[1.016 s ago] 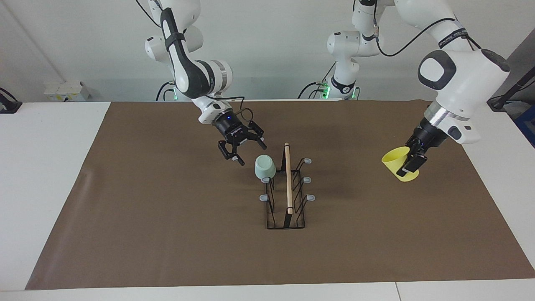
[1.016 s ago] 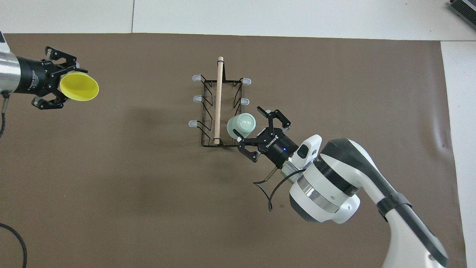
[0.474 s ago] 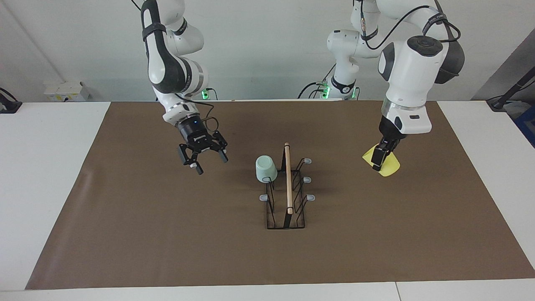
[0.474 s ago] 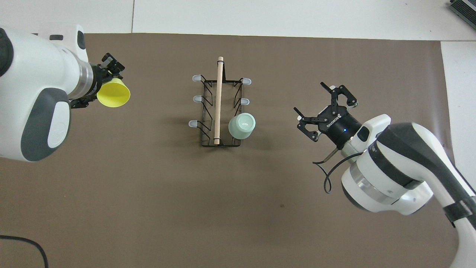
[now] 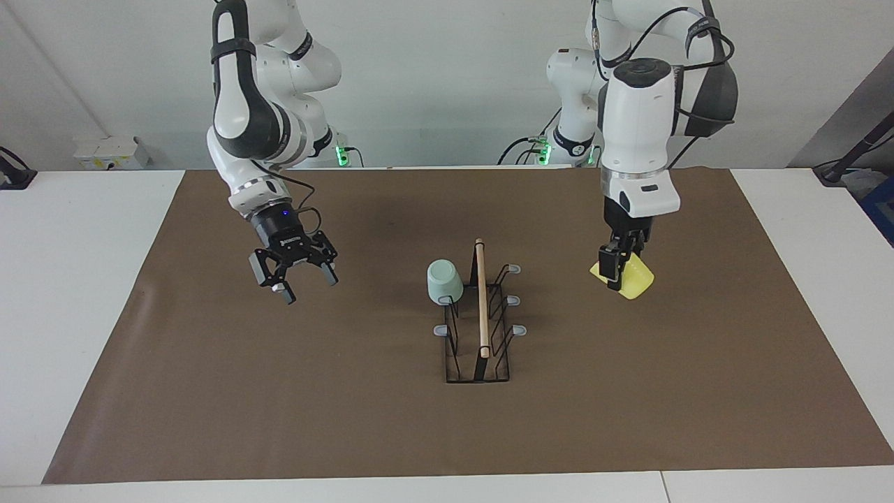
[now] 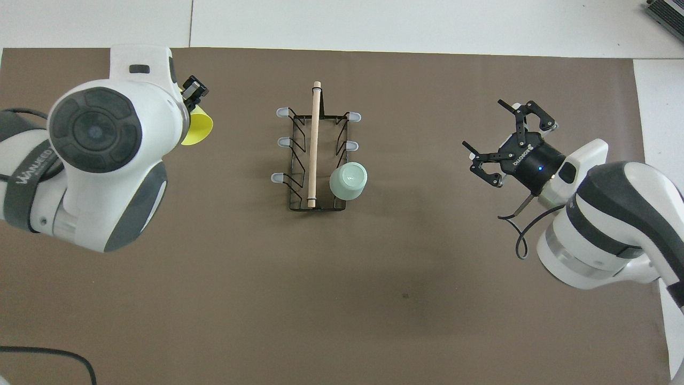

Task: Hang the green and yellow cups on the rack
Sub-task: 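Open the right gripper and withdraw while the left gripper lifts the yellow cup, then carry the yellow cup to the rack while the right gripper returns to rest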

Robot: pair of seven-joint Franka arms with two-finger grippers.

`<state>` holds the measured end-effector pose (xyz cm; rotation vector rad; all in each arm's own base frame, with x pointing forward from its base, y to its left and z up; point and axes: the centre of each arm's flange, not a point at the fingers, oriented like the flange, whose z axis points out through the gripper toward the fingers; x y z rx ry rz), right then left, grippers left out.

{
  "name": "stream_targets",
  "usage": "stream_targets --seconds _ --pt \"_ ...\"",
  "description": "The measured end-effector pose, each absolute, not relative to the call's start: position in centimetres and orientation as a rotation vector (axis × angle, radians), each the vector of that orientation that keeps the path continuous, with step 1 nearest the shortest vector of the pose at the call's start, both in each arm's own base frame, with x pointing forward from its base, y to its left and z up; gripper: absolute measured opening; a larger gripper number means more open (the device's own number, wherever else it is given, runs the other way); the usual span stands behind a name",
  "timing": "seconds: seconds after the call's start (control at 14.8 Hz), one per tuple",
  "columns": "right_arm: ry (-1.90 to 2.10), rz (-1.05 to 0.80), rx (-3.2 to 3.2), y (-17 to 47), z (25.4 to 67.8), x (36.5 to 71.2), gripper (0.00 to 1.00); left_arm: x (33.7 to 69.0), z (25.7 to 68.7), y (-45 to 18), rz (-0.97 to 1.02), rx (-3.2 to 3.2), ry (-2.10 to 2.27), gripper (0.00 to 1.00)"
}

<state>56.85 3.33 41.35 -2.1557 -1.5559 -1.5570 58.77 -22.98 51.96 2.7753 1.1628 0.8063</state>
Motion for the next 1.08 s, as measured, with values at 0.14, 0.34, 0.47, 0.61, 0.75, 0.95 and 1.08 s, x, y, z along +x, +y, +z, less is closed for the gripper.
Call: stream_targets --seconds 0.14,0.34,0.47,0.61,0.75,0.95,1.08 --pt "-1.633 -1.431 -2.127 0.4 41.6 57.3 1.00 57.4 51.0 -24.8 0.881 2.771 1.161 0.70" --pt "-1.738 -1.195 -2.174 -2.5 42.6 57.6 1.00 54.8 49.4 -27.6 1.014 2.779 1.134 0.70" --pt "-1.775 -1.045 -2.245 -2.3 43.8 57.7 1.00 53.1 47.9 -29.5 1.112 2.763 1.123 0.70" --pt "-1.776 -0.906 -2.329 -1.6 44.7 57.5 1.00 51.7 46.7 -31.0 1.173 2.744 1.111 0.70" --pt "-1.763 -0.786 -2.415 -0.9 45.2 57.3 1.00 50.6 46.0 -31.9 1.232 2.735 1.077 0.70" --pt "-1.694 -0.624 -2.574 0.3 45.8 57.0 1.00 49.3 45.2 -32.8 1.318 2.702 1.058 0.70" --pt "-1.618 -0.538 -2.698 1.0 46.3 56.7 1.00 48.3 44.5 -33.4 1.385 2.666 1.066 0.70"
